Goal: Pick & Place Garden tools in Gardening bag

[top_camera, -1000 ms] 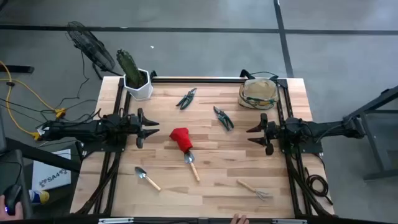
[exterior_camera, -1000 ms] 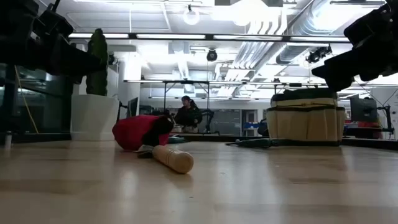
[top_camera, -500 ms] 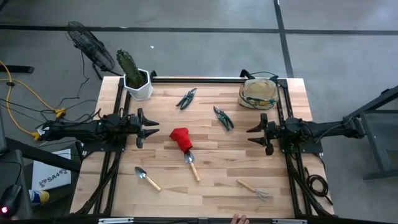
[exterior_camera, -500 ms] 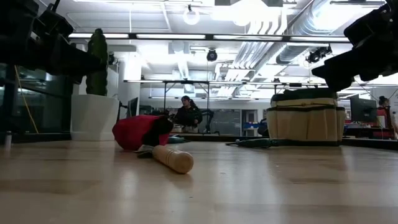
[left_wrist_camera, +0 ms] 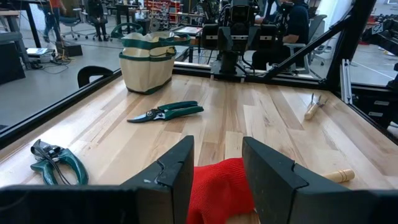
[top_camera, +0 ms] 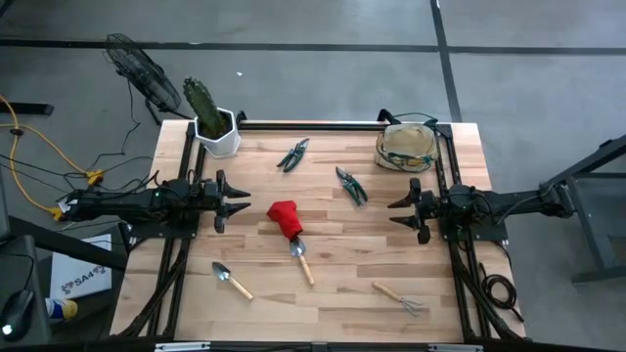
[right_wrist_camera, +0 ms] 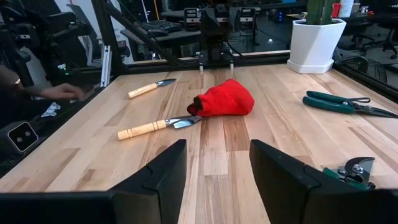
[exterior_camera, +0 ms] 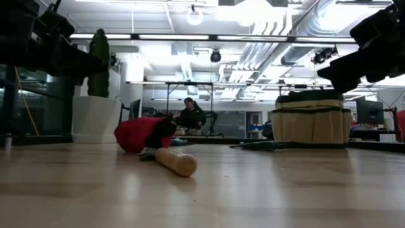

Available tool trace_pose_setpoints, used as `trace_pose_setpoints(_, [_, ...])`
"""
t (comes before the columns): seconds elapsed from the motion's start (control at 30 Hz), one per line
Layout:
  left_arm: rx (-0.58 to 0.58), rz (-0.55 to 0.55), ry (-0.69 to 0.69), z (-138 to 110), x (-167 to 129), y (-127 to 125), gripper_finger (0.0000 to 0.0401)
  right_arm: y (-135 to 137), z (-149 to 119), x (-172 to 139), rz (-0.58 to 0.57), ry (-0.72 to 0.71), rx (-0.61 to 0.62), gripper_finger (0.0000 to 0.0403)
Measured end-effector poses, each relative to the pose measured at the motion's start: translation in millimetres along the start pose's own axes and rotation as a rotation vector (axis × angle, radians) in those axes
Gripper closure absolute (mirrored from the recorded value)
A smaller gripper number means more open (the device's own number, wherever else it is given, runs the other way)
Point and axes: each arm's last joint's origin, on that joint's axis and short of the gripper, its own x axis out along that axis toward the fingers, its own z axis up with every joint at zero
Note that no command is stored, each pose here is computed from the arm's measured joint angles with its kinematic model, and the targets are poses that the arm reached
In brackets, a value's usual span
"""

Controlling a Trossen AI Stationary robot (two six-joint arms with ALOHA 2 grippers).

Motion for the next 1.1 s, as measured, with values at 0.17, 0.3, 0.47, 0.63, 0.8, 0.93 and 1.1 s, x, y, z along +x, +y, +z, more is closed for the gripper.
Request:
trace_pose_setpoints(0.17, [0.000,0.000,0.000,0.0,0.0,0.0,0.0267,0.0,0.0,0.0,0.000,0.000,0.000,0.0235])
trace_pose_setpoints(0.3, [0.000,0.000,0.000,-0.1,0.0,0.0,0.0267,0.0,0.0,0.0,0.000,0.000,0.000,0.0235])
trace_pose_setpoints(0.47, [0.000,0.000,0.000,0.0,0.0,0.0,0.0267,0.0,0.0,0.0,0.000,0.000,0.000,0.0235])
trace_pose_setpoints(0.63, [0.000,0.000,0.000,0.0,0.0,0.0,0.0267,-1.5,0.7,0.0,-0.051,-0.008,-0.104,0.0235])
trace_pose_setpoints(0.8, [0.000,0.000,0.001,-0.1,0.0,0.0,0.0267,-1.5,0.7,-0.1,-0.052,-0.006,-0.196,0.0235])
trace_pose_setpoints(0.93, [0.000,0.000,0.000,-0.1,0.0,0.0,0.0267,-1.4,0.5,0.0,-0.050,-0.003,-0.206,0.0235])
trace_pose_setpoints(1.1, [0.000,0.000,0.000,0.0,0.0,0.0,0.0267,-1.4,0.4,0.0,-0.049,-0.002,-0.206,0.0235])
